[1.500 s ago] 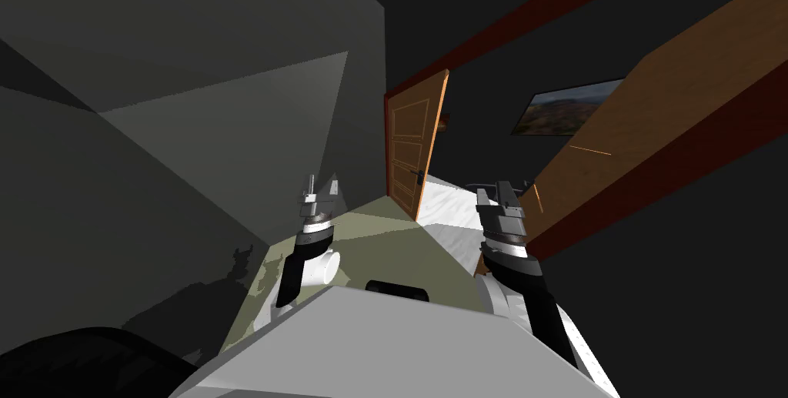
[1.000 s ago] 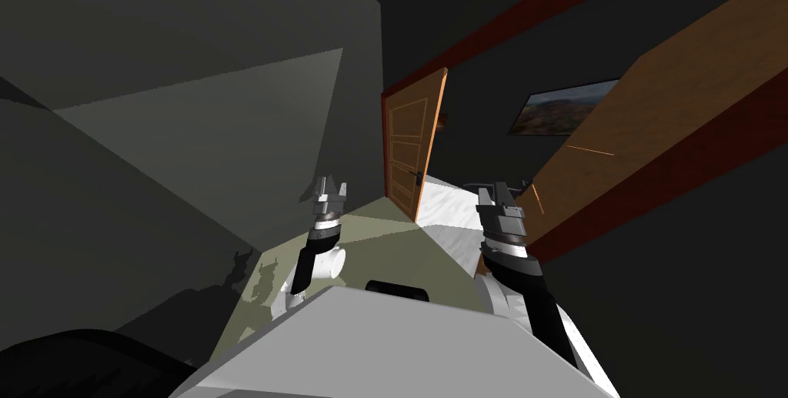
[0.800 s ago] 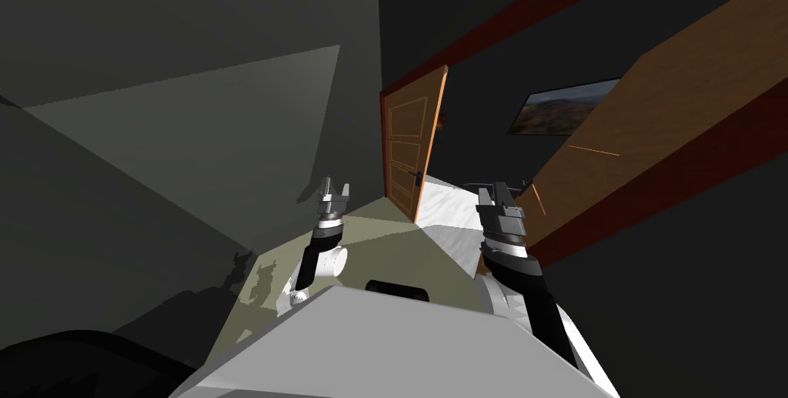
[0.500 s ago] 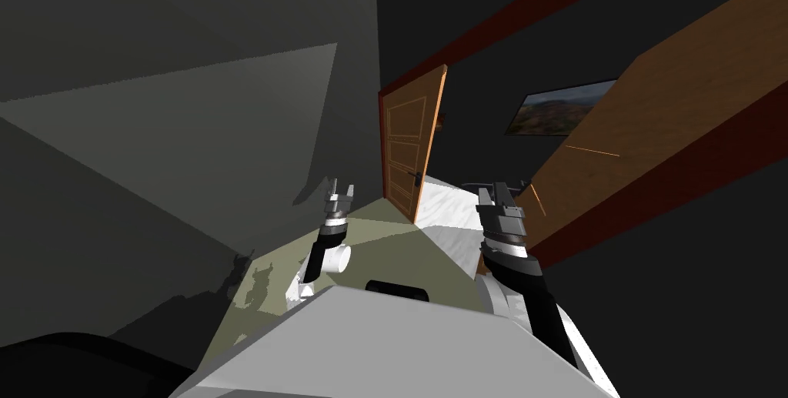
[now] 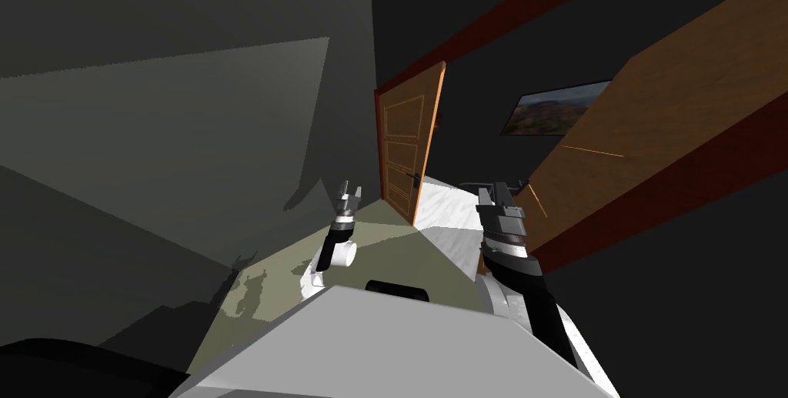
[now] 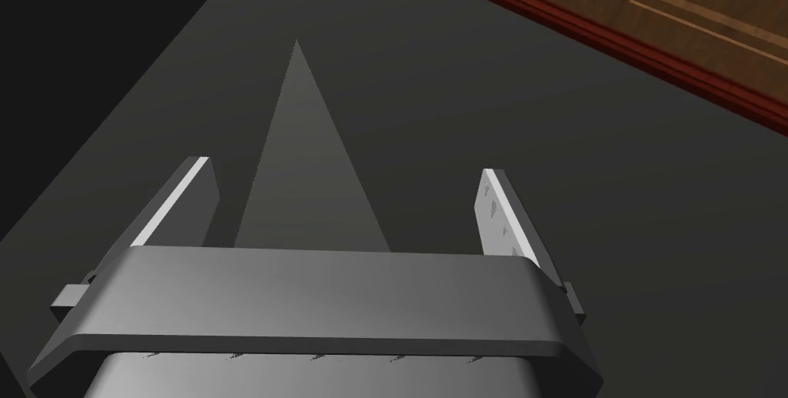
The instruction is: Push the door open
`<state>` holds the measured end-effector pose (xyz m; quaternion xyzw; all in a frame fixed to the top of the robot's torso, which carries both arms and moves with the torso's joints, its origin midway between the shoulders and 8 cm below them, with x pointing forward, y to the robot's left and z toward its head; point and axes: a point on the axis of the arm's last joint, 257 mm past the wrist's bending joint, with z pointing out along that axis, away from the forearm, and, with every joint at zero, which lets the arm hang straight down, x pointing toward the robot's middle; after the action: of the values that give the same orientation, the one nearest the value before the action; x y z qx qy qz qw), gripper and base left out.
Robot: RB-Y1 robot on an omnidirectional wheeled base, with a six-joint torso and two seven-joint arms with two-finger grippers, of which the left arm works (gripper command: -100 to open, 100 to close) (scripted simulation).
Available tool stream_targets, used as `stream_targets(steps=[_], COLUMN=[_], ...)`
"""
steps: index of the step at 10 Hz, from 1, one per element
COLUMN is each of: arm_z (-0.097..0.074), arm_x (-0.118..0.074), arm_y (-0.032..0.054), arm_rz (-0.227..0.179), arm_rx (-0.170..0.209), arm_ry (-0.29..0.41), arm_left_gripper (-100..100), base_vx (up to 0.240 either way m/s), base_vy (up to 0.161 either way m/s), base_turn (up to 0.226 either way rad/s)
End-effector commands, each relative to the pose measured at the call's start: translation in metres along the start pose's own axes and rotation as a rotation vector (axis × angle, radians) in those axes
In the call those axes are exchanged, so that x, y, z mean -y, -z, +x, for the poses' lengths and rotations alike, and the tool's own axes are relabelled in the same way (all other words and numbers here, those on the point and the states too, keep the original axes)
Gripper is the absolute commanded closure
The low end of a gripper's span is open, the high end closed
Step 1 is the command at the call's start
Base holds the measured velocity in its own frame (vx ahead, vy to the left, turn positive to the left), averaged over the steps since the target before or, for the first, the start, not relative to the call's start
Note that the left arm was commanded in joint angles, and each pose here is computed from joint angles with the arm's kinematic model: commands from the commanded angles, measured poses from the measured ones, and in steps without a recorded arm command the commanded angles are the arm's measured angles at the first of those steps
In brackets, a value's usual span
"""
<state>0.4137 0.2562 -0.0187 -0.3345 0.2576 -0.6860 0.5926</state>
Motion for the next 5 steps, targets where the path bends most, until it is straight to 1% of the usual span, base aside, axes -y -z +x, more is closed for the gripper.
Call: stream_targets(steps=[1, 5], arm_z=[0.005, 0.019], arm_x=[-0.017, -0.058], arm_y=[0.0, -0.0033], arm_rz=[-0.026, -0.089], arm_rx=[-0.012, -0.048], arm_ry=[0.012, 0.041], arm_left_gripper=[-100, -100], base_vx=[0.092, 0.095], base_vy=[0.029, 0.017], base_turn=[-0.059, -0.065])
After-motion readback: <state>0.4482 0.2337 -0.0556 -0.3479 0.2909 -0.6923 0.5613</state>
